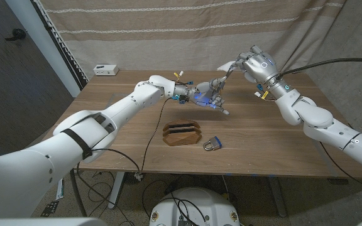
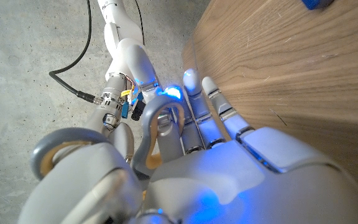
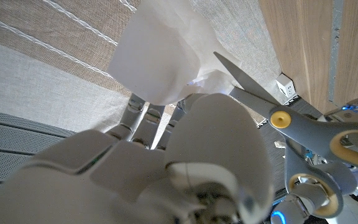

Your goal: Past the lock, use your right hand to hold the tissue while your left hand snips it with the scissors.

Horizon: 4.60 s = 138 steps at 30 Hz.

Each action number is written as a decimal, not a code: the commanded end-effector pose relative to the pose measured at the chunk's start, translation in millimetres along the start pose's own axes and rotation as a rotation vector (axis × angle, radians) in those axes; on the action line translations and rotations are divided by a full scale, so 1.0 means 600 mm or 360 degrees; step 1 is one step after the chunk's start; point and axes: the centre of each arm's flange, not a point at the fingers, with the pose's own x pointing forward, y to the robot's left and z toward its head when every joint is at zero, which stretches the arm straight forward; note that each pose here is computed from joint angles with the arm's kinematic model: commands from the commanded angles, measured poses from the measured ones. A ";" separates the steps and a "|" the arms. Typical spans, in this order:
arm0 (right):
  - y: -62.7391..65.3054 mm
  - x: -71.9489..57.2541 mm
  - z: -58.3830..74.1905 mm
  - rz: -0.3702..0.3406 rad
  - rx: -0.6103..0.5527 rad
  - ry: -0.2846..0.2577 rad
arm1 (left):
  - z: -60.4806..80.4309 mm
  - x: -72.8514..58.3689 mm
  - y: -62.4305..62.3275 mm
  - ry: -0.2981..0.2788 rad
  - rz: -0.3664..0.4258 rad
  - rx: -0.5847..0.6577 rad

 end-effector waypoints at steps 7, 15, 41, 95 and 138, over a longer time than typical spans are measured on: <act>0.003 -0.004 0.000 0.0019 0.0017 0.0015 | -0.002 0.002 0.000 0.0007 -0.0016 0.0009; 0.001 -0.004 -0.004 0.0004 0.0058 0.0050 | -0.002 0.004 -0.002 0.0010 -0.0025 0.0006; -0.005 -0.013 0.005 -0.0003 0.0105 0.0032 | 0.003 0.002 -0.006 -0.0004 -0.0019 0.0043; -0.018 -0.014 0.015 -0.0045 0.0211 0.0024 | -0.005 0.000 -0.018 -0.0065 0.0019 0.0034; -0.021 -0.009 0.014 -0.0032 0.0205 0.0002 | -0.005 0.000 -0.015 -0.0122 0.0067 0.0017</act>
